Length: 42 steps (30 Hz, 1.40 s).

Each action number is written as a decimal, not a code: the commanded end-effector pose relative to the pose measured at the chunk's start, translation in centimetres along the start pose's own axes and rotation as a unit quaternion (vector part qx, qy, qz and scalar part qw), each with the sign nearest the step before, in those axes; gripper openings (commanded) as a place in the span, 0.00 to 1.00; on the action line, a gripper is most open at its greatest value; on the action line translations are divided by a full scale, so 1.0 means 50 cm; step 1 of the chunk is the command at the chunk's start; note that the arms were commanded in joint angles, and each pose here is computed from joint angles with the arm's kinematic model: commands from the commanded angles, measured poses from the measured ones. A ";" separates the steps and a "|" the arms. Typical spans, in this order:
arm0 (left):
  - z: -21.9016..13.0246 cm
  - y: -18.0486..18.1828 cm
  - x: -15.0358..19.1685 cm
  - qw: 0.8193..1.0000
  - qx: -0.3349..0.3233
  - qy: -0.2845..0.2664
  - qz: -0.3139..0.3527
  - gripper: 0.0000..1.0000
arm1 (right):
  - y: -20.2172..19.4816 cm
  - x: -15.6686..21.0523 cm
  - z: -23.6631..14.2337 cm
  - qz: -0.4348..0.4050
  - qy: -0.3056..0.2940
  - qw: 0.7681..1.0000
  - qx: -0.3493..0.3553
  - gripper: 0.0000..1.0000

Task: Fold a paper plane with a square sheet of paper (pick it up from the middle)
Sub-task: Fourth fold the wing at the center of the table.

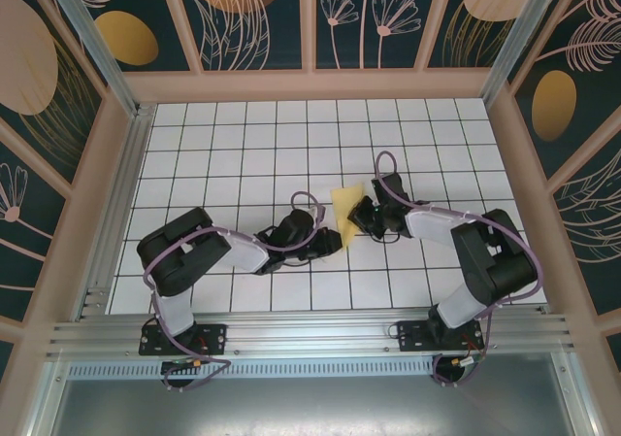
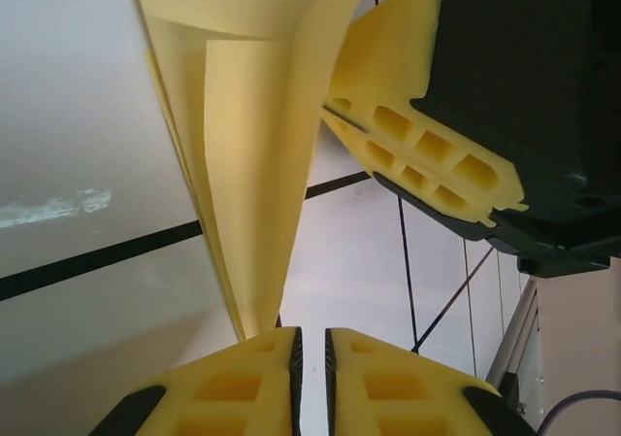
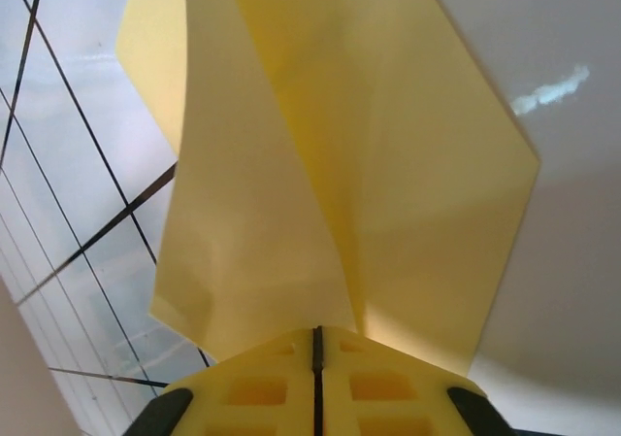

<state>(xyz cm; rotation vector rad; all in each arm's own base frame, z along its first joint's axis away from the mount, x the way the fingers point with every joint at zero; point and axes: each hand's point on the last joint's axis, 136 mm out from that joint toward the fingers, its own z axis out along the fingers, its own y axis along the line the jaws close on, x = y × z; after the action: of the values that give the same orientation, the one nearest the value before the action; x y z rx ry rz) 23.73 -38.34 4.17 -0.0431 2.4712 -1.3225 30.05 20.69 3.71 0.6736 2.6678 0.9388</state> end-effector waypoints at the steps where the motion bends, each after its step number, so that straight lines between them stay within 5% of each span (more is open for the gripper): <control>1: -0.017 -0.039 -0.031 0.999 0.023 -0.038 0.015 0.21 | 0.039 -0.043 -0.039 -0.048 -0.045 0.998 -0.009 0.13; 9: -0.015 -0.038 -0.053 0.997 -0.009 -0.054 0.045 0.35 | -0.012 -0.091 -0.083 -0.055 -0.082 0.995 0.006 0.30; 29: 0.062 -0.040 -0.148 0.985 -0.109 -0.066 0.112 0.46 | -0.034 -0.077 0.000 -0.053 0.000 0.999 -0.008 0.20; 38: 0.099 -0.034 -0.154 0.985 -0.120 -0.042 0.119 0.34 | -0.050 -0.069 0.009 -0.045 0.010 0.999 0.000 0.19; 42: 0.097 -0.010 -0.168 0.985 -0.134 -0.045 0.102 0.17 | -0.058 -0.067 0.011 -0.041 0.011 0.999 0.006 0.19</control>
<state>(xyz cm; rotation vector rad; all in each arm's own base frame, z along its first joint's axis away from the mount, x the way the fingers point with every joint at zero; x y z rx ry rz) 32.32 -41.84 5.51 0.0986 2.4434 -0.9271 31.87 17.35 1.91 0.5562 2.6991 0.9109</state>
